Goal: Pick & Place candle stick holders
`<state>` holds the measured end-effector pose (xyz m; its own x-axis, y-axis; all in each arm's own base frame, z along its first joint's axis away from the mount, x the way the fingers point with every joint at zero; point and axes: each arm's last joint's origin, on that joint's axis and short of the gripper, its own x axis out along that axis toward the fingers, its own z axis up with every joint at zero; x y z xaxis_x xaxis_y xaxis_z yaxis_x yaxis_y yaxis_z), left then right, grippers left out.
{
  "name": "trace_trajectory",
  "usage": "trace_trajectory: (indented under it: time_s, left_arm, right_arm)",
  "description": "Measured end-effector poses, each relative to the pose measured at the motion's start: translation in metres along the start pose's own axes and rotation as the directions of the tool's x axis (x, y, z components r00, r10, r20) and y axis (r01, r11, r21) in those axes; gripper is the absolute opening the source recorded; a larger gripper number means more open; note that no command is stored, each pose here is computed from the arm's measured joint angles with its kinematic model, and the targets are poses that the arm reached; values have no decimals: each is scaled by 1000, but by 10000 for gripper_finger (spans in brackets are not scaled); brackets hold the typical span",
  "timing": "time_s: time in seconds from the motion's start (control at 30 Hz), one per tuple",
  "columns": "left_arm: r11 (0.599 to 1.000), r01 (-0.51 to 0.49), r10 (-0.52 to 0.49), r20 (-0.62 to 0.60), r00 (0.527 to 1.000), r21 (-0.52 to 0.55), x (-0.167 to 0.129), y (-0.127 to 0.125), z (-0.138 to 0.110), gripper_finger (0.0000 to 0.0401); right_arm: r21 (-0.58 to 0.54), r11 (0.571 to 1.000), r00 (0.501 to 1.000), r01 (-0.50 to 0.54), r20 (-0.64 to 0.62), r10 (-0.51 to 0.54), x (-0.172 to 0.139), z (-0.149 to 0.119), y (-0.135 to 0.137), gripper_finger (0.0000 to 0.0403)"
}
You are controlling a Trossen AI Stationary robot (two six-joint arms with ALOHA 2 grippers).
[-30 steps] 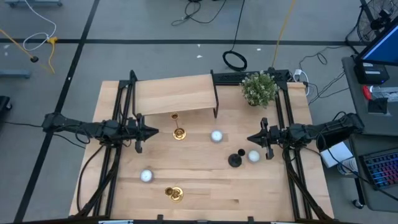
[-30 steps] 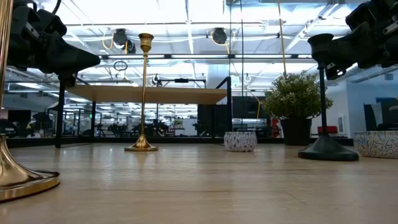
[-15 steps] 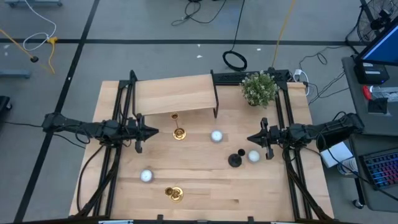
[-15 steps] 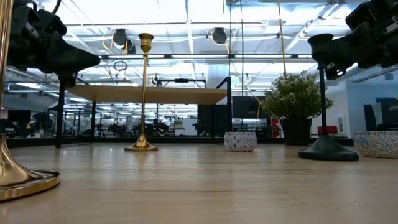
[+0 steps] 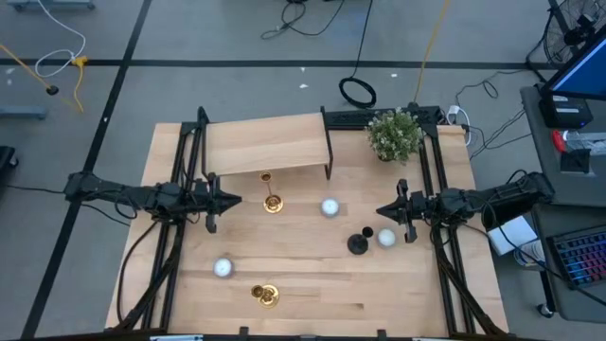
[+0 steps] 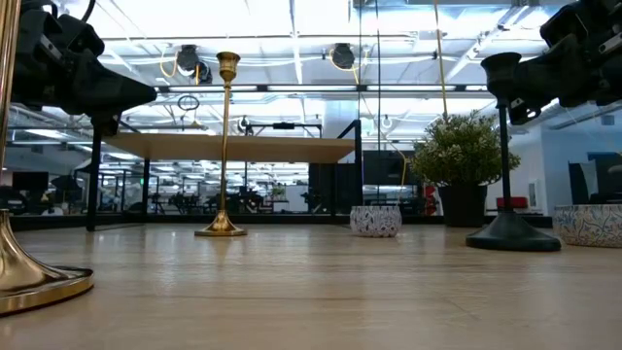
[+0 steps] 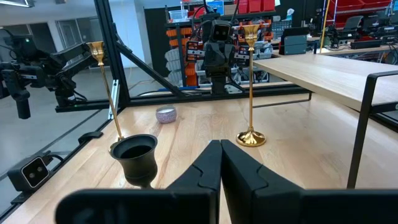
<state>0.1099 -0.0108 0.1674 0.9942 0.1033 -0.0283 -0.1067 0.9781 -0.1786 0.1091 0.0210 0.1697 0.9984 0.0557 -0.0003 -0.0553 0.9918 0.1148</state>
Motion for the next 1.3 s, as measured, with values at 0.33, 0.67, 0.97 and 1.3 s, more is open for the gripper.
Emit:
trace_trajectory:
  time_s: [0.33, 0.67, 0.97, 1.3]
  left_arm:
    - [1000, 0, 0, 0, 1000, 0, 0, 0, 0, 31]
    - [1000, 0, 0, 0, 1000, -1, 0, 0, 0, 31]
    - [986, 67, -69, -12, 998, -150, 0, -2, 0, 31]
    - [988, 57, -70, -87, 994, -143, 0, -1, -7, 31]
  right_arm:
    - [0, 1000, 1000, 0, 0, 0, 0, 0, 0, 4]
    - [0, 1000, 1000, 0, 0, 0, 0, 0, 0, 4]
    - [0, 1000, 1000, 0, 0, 0, 0, 0, 0, 4]
    - [0, 1000, 1000, 0, 0, 0, 0, 0, 0, 4]
